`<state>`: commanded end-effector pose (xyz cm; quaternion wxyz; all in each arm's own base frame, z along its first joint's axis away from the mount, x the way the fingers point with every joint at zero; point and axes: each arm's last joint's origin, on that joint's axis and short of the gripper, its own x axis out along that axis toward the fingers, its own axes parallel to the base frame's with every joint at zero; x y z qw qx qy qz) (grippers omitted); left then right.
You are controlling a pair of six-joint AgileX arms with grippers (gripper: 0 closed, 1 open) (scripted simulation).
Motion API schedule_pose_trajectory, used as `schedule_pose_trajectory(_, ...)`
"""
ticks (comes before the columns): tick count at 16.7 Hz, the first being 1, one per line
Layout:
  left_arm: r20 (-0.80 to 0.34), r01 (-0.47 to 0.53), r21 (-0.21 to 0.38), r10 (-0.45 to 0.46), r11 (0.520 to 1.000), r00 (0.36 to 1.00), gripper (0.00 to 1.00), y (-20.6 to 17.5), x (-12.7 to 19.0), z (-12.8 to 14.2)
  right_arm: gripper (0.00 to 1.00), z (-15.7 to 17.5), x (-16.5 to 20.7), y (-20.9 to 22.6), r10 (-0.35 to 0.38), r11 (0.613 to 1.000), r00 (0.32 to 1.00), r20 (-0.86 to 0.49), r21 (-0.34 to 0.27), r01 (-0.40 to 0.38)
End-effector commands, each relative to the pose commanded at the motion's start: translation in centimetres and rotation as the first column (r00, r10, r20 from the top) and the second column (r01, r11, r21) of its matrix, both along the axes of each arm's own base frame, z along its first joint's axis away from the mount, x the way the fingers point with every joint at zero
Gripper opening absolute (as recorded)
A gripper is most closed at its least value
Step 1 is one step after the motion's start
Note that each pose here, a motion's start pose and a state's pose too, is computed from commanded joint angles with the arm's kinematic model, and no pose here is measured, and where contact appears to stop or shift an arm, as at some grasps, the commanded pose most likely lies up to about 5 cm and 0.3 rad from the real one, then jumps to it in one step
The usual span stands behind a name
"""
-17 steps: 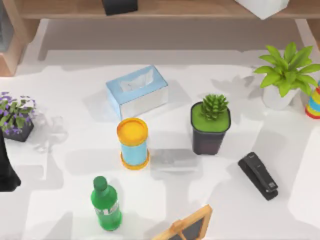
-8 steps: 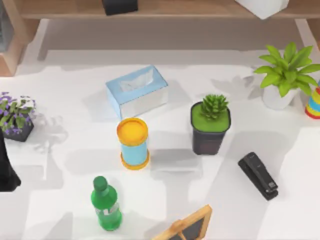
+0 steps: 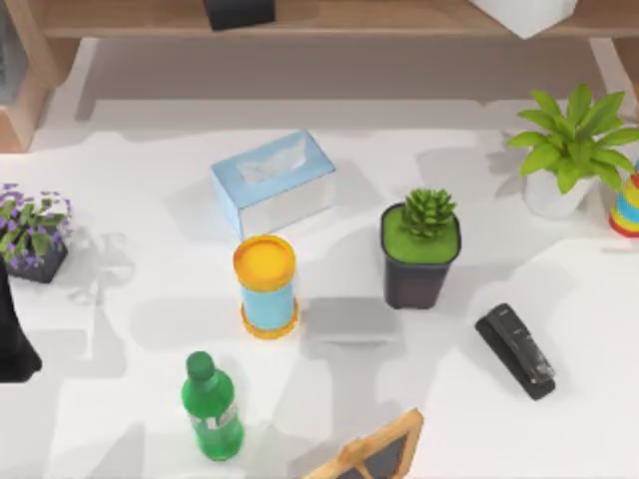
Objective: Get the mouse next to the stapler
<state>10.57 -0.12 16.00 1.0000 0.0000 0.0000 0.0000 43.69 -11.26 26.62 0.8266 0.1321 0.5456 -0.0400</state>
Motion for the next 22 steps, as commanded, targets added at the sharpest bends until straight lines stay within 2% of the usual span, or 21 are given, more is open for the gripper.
schedule_pose_trajectory(3, 0.000, 0.000, 0.000, 0.000, 1.000, 1.000, 1.00, 0.0, 0.0, 0.0, 0.00, -0.1, -1.2, 1.7, 0.015, 1.000, 1.000, -0.014, 0.012, -0.014)
schedule_pose_trajectory(7, 0.000, 0.000, 0.000, 0.000, 1.000, 1.000, 1.00, 0.0, 0.0, 0.0, 0.00, -0.6, -2.7, 5.2, 0.094, 0.995, 0.995, -0.019, 0.029, -0.093)
schedule_pose_trajectory(10, 0.000, 0.000, 0.000, 0.000, 1.000, 1.000, 1.00, 0.0, 0.0, 0.0, 0.00, -0.1, -4.0, 7.4, 0.135, 0.991, 0.991, 0.011, 0.002, -0.136)
schedule_pose_trajectory(14, 0.000, 0.000, 0.000, 0.000, 1.000, 1.000, 1.00, 0.0, 0.0, 0.0, 0.00, 0.6, -6.7, 9.2, 0.143, 0.989, 0.989, 0.033, -0.047, -0.142)
schedule_pose_trajectory(16, 0.000, 0.000, 0.000, 0.000, 1.000, 1.000, 1.00, 0.0, 0.0, 0.0, 0.00, -0.6, -8.5, 10.1, 0.146, 0.988, 0.989, -0.013, -0.057, -0.146)
schedule_pose_trajectory(19, 0.000, 0.000, 0.000, 0.000, 1.000, 1.000, 1.00, 0.0, 0.0, 0.0, 0.00, -4.7, -11.2, 11.4, 0.145, 0.986, 0.978, -0.153, -0.064, -0.156)
schedule_pose_trajectory(22, 0.000, 0.000, 0.000, 0.000, 1.000, 1.000, 1.00, 0.0, 0.0, 0.0, 0.00, -8.6, -14.0, 13.5, 0.168, 0.977, 0.946, -0.276, -0.081, -0.197)
